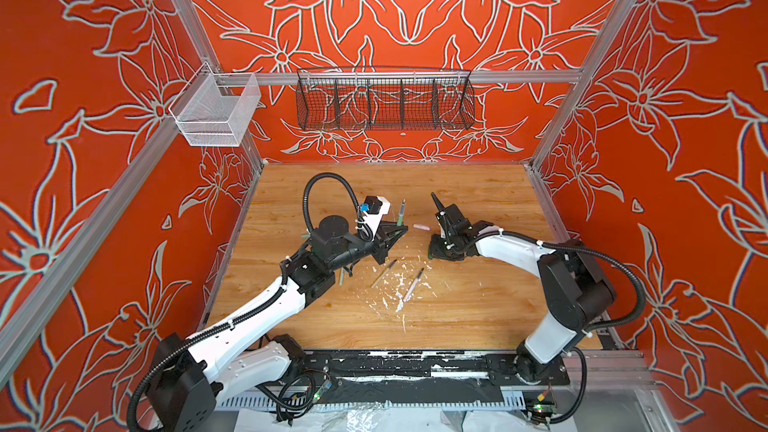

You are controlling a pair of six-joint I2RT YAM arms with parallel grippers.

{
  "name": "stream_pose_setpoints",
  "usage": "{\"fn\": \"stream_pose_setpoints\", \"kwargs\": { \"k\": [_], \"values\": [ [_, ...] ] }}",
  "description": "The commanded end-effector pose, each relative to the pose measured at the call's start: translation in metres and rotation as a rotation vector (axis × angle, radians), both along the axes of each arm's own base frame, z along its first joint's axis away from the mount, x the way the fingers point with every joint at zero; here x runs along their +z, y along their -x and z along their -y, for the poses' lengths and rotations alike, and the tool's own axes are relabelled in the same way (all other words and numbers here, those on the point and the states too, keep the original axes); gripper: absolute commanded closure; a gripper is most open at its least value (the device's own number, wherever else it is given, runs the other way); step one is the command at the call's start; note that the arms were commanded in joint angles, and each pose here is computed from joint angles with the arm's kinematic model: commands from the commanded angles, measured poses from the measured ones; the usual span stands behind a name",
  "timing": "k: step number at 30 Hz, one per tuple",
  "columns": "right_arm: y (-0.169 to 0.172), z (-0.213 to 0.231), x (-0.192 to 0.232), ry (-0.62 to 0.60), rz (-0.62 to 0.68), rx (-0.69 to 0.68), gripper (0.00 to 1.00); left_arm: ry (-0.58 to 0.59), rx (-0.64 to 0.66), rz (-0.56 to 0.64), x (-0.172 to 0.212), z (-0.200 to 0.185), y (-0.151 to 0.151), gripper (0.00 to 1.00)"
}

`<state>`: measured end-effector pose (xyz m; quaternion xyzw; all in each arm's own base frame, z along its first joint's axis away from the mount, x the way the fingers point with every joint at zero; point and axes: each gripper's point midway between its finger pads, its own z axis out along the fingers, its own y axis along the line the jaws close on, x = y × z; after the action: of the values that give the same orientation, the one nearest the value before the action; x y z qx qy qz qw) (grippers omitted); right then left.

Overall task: Insert the pens into the pen caps
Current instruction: 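Hold the pen upright in the left gripper while the right gripper reaches for the cap, then close the right gripper on the dark green cap and lift it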

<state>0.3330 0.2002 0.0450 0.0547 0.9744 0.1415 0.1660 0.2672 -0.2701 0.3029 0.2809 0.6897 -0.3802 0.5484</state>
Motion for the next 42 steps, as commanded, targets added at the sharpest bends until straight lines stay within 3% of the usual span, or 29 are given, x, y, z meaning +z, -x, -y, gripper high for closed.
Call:
{"fn": "stream_pose_setpoints", "kwargs": {
  "k": [1, 27, 30, 38, 42],
  "values": [
    [-0.008, 0.001, -0.003, 0.021, -0.012, -0.02, 0.69, -0.009, -0.017, 0.01, 0.001, 0.004, 0.003, 1.0],
    [-0.017, 0.011, -0.035, 0.195, -0.051, -0.017, 0.78, -0.006, -0.029, 0.002, 0.001, 0.005, 0.005, 1.0],
    [-0.019, 0.011, -0.036, 0.199, -0.048, -0.014, 0.83, -0.009, -0.024, 0.003, 0.001, 0.005, 0.004, 1.0],
    [-0.021, 0.005, -0.013, 0.163, 0.014, 0.0, 0.93, -0.015, -0.025, -0.003, -0.003, 0.005, 0.003, 1.0],
    [-0.025, -0.008, 0.025, 0.067, 0.142, 0.031, 0.95, -0.017, -0.015, 0.0, -0.005, 0.005, 0.001, 1.0]
  ]
}}
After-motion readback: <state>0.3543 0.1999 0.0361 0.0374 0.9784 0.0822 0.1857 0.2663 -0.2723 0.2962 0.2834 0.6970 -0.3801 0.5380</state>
